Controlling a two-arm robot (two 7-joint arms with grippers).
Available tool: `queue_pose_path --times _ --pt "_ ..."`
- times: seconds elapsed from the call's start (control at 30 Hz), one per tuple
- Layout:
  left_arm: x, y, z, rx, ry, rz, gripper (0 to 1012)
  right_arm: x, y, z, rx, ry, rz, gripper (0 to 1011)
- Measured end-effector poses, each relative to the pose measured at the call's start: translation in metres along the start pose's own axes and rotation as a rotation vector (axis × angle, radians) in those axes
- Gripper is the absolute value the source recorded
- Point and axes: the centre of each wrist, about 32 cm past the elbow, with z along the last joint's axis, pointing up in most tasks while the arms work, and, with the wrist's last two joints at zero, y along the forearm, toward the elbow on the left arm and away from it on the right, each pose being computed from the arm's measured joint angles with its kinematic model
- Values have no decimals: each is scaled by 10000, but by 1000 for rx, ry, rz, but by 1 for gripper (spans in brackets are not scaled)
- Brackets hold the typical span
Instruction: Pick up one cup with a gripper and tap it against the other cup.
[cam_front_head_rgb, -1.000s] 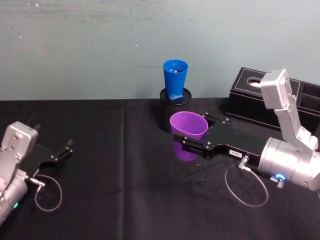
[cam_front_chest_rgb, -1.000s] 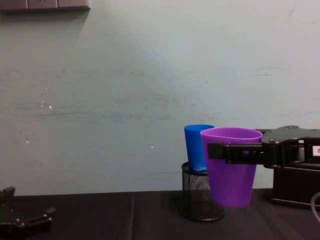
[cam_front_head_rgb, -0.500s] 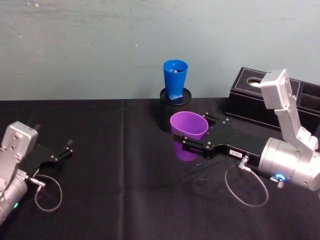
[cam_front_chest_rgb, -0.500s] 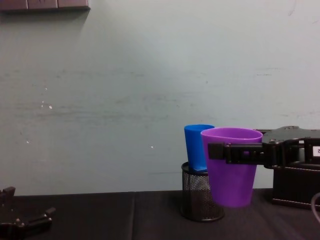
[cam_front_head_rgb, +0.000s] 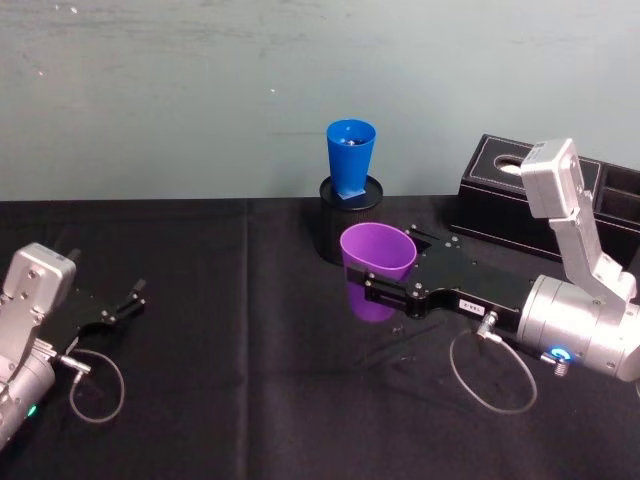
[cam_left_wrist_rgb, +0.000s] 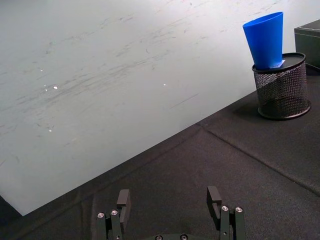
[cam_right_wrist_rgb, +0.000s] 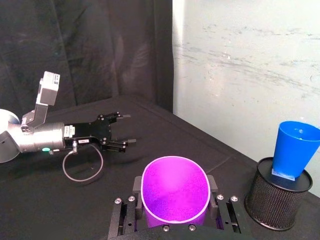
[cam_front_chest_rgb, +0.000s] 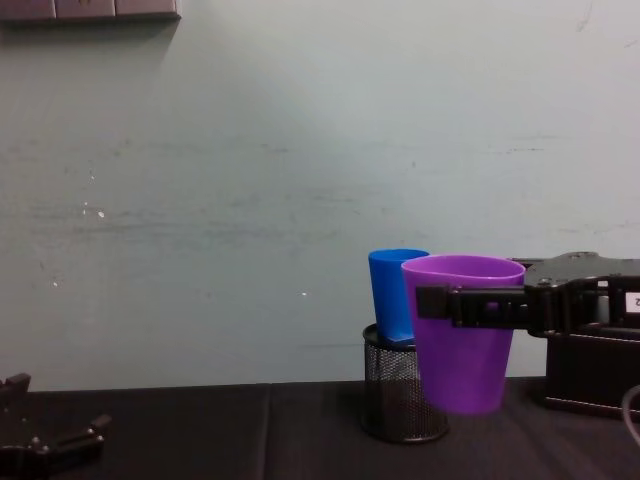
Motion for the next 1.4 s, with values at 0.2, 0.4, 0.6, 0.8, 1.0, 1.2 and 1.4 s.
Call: queue_pose_path --times 0.2,0.4,0.6,0.8,1.0,1.2,1.4 --pt "0 0 0 0 0 0 1000 0 0 0 0 0 0 715" --pt "0 0 0 0 0 0 1000 0 0 0 0 0 0 716" --pt "0 0 0 0 0 0 1000 0 0 0 0 0 0 715" --pt "0 0 0 0 0 0 1000 0 0 0 0 0 0 716" --pt "0 0 0 0 0 0 1000 0 0 0 0 0 0 715" --pt "0 0 0 0 0 0 1000 0 0 0 0 0 0 716" --pt "0 0 0 0 0 0 1000 0 0 0 0 0 0 715"
